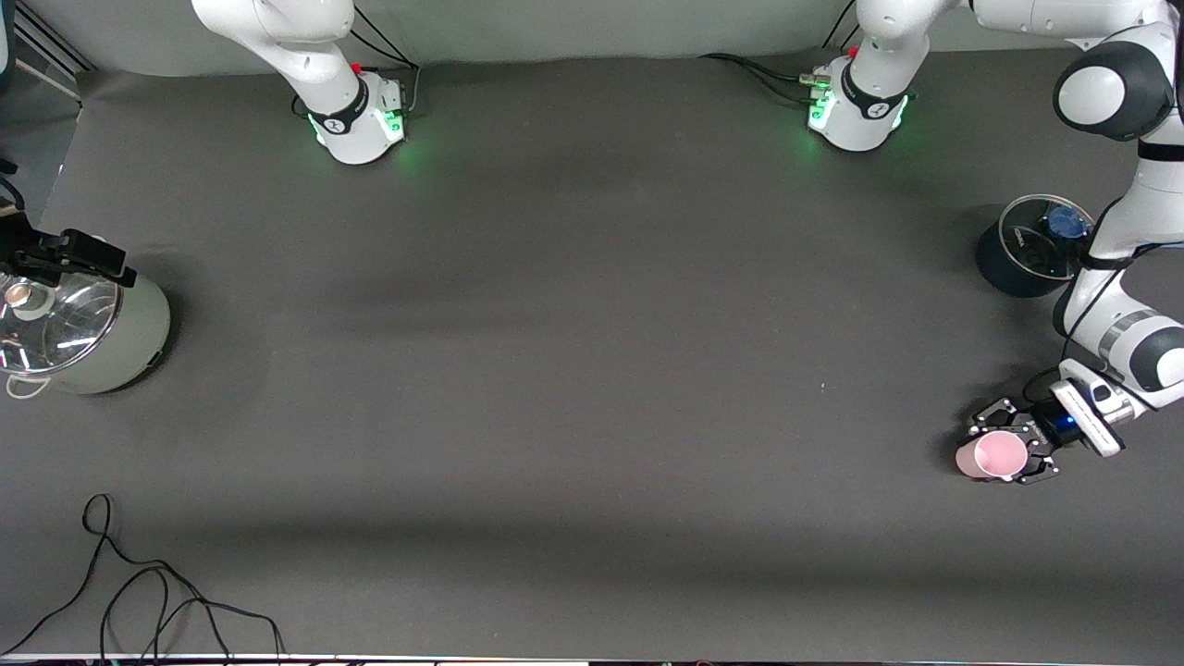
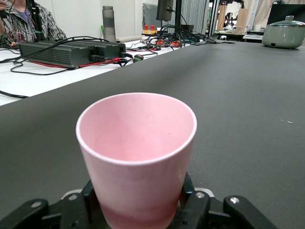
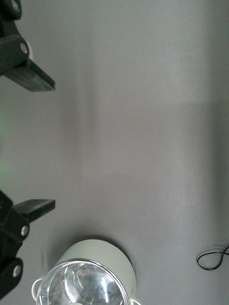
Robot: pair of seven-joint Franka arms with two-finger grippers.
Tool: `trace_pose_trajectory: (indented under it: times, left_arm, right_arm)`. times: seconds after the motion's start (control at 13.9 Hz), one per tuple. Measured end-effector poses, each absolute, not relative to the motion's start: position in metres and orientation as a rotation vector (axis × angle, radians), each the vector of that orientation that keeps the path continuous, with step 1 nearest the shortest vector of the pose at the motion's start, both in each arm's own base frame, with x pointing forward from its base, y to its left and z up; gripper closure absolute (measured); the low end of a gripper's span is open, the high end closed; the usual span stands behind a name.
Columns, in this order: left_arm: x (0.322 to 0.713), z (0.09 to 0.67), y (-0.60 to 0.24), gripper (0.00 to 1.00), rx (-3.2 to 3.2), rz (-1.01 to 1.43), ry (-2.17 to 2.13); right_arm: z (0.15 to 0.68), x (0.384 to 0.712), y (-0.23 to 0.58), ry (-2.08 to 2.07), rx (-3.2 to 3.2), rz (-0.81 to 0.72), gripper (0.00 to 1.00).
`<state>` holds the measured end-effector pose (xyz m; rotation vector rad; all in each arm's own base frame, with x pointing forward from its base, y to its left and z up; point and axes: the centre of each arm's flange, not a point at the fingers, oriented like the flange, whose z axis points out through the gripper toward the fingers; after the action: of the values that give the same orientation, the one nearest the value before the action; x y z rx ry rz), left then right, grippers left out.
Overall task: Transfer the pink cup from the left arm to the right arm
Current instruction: 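Lift the pink cup with the left gripper while the right gripper approaches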
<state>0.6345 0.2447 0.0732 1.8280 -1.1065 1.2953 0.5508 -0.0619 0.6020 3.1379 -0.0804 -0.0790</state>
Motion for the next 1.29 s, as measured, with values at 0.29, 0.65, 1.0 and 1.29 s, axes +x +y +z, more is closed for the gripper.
trace_pose_trajectory:
  times: [0.29, 0.65, 1.0, 1.29]
  left_arm:
    - [0.640, 0.082, 0.247, 0.34, 1.836, 1.295, -1.089]
    - [0.669, 0.158, 0.246, 0.34, 1.886, 1.228, -1.005]
    - [0.695, 0.243, 0.193, 0.34, 1.893, 1.119, -0.931]
    - [0.714, 0.302, 0.089, 0.34, 1.912, 1.119, -0.859]
  right_arm:
    - [0.602, 0.551, -0.062, -0.080, 3.138, -0.079, 0.00]
    - [0.602, 0.551, -0.062, -0.082, 3.138, -0.079, 0.00]
    - [0.602, 0.551, -0.063, -0.082, 3.138, -0.079, 0.00]
    - [0.602, 0.551, -0.063, -0.083, 3.138, -0.079, 0.00]
